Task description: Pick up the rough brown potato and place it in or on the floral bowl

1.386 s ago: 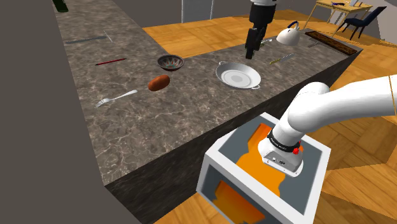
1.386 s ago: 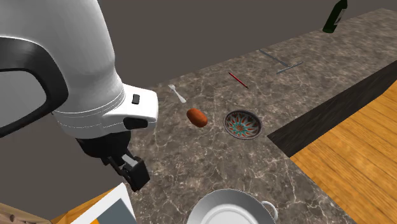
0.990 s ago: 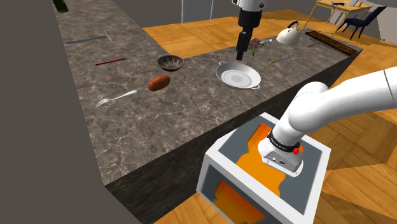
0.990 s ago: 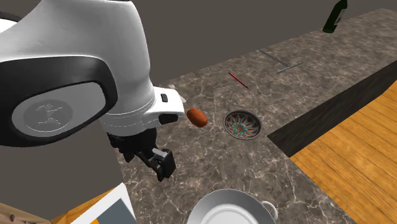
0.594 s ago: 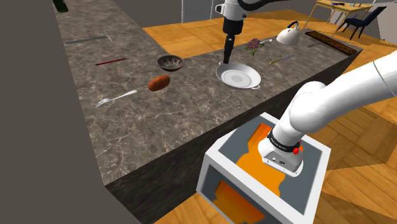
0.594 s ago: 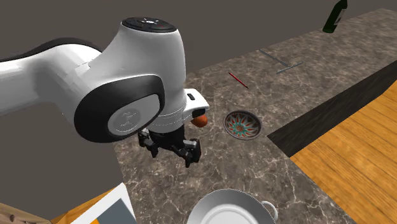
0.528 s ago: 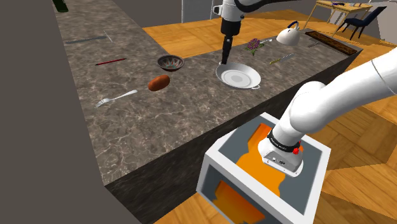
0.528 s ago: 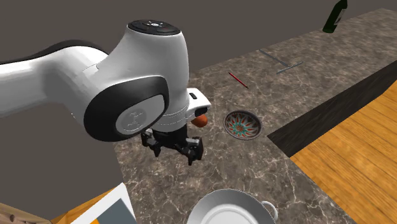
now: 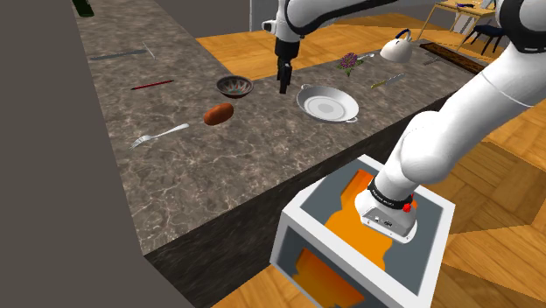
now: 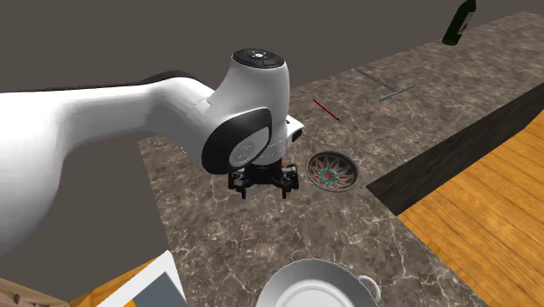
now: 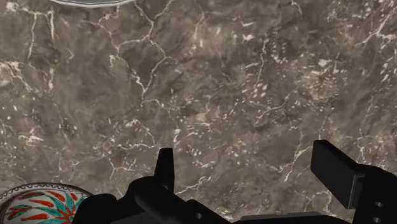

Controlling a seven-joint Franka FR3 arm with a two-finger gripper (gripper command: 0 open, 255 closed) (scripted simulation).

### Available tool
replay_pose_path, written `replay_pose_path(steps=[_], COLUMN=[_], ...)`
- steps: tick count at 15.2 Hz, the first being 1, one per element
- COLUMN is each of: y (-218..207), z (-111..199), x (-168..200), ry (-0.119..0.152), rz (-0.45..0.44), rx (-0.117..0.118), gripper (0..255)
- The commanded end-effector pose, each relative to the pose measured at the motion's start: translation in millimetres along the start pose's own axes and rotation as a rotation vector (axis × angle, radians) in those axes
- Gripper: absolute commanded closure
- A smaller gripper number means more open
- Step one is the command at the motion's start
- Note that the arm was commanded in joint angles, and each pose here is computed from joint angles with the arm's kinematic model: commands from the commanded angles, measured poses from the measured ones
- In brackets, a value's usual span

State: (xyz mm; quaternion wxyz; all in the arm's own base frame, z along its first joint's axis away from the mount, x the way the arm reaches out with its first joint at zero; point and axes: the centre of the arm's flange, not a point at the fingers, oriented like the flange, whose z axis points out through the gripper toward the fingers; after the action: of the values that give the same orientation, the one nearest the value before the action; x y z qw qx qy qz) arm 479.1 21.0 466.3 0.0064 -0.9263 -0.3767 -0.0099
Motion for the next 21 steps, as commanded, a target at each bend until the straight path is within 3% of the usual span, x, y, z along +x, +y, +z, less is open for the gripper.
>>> replay_pose_path(steps=[1,15,21], y=[9.3,29.5,28.7], z=[11.7,87.1,115.8], x=[19.5,171.1,179.9], ry=[0.015,0.110,0.113], rz=[-0.070,-0.536,-0.553], rx=[-0.004,-0.026,-0.026], gripper=[0,0,0])
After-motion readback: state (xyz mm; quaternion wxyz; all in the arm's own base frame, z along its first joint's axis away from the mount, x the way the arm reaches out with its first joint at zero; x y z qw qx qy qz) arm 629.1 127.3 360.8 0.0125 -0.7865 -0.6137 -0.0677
